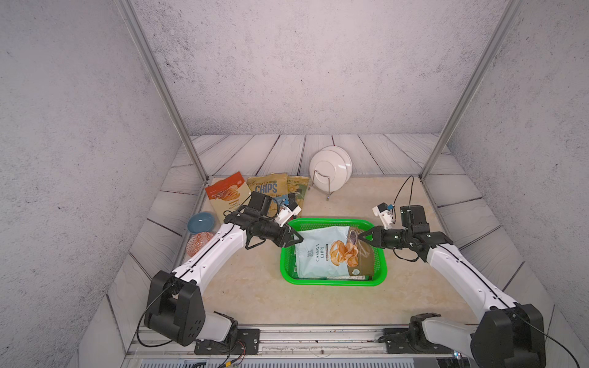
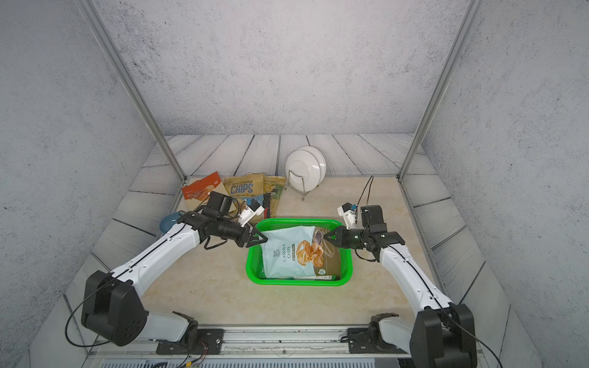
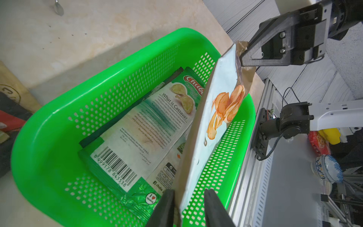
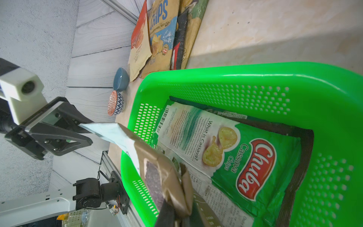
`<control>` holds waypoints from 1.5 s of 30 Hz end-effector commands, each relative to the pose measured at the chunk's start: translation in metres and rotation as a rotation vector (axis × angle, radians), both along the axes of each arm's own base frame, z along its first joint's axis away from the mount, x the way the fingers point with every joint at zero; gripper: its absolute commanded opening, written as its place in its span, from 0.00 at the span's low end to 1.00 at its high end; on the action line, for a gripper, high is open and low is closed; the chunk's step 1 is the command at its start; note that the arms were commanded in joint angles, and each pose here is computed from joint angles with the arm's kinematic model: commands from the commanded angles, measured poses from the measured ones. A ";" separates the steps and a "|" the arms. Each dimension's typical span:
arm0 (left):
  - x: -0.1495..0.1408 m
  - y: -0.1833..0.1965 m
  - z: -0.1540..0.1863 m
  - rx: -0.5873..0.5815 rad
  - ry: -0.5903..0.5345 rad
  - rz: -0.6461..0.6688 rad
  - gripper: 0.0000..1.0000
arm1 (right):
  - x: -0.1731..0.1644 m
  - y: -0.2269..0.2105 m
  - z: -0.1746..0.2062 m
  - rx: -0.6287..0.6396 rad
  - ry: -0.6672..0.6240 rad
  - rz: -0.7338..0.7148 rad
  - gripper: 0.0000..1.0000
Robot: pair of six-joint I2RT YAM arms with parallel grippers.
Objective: Put the potato chips into the basket
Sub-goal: Place the potato chip in the basket.
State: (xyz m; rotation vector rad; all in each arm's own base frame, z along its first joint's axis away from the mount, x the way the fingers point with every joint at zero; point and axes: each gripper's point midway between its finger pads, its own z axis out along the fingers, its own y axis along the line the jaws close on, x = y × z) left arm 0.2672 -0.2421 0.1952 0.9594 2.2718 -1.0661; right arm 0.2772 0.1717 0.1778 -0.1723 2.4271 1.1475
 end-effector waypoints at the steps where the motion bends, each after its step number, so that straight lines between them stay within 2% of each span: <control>1: 0.000 0.005 0.008 0.020 -0.062 -0.009 0.37 | -0.004 0.006 -0.015 -0.023 0.048 0.027 0.00; 2: 0.001 0.006 0.011 0.028 -0.078 -0.004 0.41 | -0.003 0.007 -0.017 -0.024 0.055 0.031 0.00; 7: 0.012 0.022 0.022 0.100 -0.183 0.072 0.70 | 0.002 0.008 -0.030 -0.060 0.095 0.004 0.01; 10: 0.015 0.031 0.029 0.128 -0.221 0.106 0.74 | 0.007 -0.003 -0.033 -0.124 0.089 -0.044 0.23; 15: 0.020 0.048 0.035 0.171 -0.256 0.164 0.80 | 0.018 -0.027 -0.023 -0.252 0.052 -0.156 0.51; 17: 0.024 0.053 0.032 0.194 -0.271 0.185 0.83 | 0.023 -0.038 -0.016 -0.306 0.033 -0.212 0.57; 19: 0.026 0.055 0.030 0.211 -0.283 0.184 0.90 | 0.027 -0.051 -0.006 -0.361 0.009 -0.273 0.64; 22: 0.029 0.053 0.025 0.227 -0.273 0.160 0.90 | 0.029 -0.057 0.011 -0.361 -0.038 -0.312 0.65; 26: 0.024 0.040 0.017 0.214 -0.225 0.074 0.81 | 0.024 -0.028 0.025 -0.200 -0.048 -0.220 0.62; 29: 0.025 0.032 0.007 0.224 -0.206 0.045 0.75 | 0.021 -0.007 0.023 -0.101 -0.007 -0.153 0.62; 34: 0.029 0.035 -0.003 0.264 -0.210 0.039 0.75 | 0.020 0.014 0.009 -0.061 -0.003 -0.090 0.62; 41: 0.060 0.089 -0.004 0.468 -0.321 0.247 0.81 | 0.020 0.023 0.011 0.000 -0.074 -0.071 0.62; 45: 0.089 0.132 -0.003 0.504 -0.286 0.410 0.81 | 0.022 0.022 0.015 -0.005 -0.089 -0.078 0.62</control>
